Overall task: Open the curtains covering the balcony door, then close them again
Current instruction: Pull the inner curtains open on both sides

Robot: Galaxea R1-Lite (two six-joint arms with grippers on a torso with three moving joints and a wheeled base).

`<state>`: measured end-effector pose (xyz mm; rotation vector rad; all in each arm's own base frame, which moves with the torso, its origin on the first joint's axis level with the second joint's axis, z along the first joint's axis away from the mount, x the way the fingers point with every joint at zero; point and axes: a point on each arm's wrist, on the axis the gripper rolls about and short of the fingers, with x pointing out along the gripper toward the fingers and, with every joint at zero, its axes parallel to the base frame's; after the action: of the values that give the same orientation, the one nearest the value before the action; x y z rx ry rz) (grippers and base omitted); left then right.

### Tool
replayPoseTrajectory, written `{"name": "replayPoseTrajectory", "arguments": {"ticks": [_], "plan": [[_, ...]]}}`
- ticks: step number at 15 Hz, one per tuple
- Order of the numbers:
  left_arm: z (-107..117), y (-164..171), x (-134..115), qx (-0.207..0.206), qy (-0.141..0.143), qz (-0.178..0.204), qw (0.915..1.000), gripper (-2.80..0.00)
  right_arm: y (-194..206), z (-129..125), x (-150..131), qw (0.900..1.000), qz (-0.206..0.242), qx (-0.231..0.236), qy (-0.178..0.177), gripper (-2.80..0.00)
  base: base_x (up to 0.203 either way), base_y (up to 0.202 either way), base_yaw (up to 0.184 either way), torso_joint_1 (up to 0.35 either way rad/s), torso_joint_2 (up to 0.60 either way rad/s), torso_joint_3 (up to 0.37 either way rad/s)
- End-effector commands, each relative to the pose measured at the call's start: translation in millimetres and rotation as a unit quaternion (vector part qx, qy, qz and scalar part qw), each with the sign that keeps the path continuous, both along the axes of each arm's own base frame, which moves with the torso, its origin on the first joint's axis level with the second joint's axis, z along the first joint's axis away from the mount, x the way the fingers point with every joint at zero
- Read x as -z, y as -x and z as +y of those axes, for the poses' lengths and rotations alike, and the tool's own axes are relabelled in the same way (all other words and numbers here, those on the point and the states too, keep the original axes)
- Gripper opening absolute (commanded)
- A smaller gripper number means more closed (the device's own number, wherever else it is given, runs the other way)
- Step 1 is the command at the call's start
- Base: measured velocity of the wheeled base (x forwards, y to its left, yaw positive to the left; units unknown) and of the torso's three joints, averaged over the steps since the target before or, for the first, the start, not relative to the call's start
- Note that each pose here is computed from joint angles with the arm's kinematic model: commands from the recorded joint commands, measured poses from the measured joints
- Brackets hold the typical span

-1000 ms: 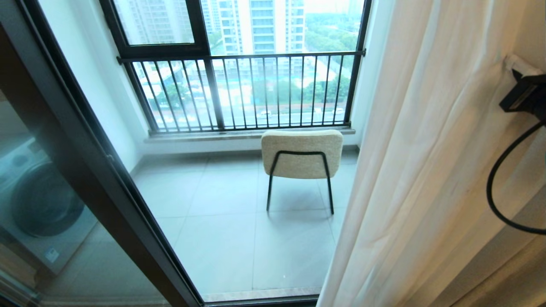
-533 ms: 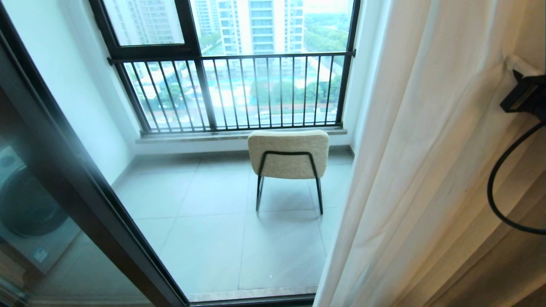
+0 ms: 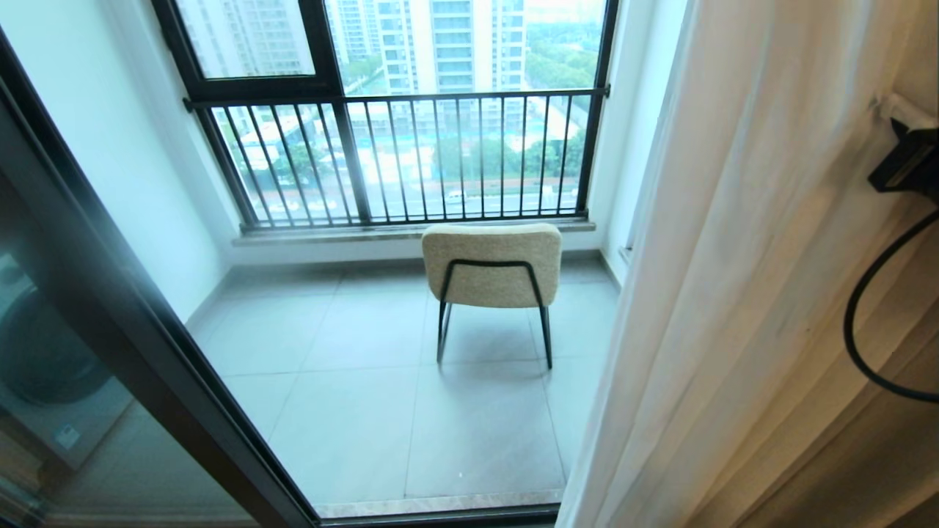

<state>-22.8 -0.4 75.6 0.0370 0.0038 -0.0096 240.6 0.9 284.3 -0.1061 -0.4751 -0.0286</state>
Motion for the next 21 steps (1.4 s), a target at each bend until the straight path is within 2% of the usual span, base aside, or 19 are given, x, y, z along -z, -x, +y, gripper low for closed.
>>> {"name": "replayPoseTrajectory", "arguments": {"ticks": [1,8,14,21], "plan": [[0.0,0.0,0.1,0.0,0.0,0.0,1.0,-2.8,3.2,0.1,-4.2,1.0,-0.01,0.0,0.0,-2.8,0.0,0.0,0.0,0.0,0.0,0.0],[0.0,0.0,0.1,0.0,0.0,0.0,1.0,-2.8,5.5,-1.0,-30.3,0.998,-0.059,0.01,0.013,-2.8,0.0,0.0,0.0,0.0,0.0,0.0],[0.0,0.0,0.1,0.0,0.0,0.0,1.0,-2.8,27.5,-2.0,-56.5,0.994,-0.105,0.023,0.026,-2.8,0.0,0.0,0.0,0.0,0.0,0.0],[0.0,0.0,0.1,0.0,0.0,0.0,1.0,-2.8,48.0,-51.1,-83.6,0.984,-0.094,0.143,0.037,-2.8,0.0,0.0,0.0,0.0,0.0,0.0]]}}
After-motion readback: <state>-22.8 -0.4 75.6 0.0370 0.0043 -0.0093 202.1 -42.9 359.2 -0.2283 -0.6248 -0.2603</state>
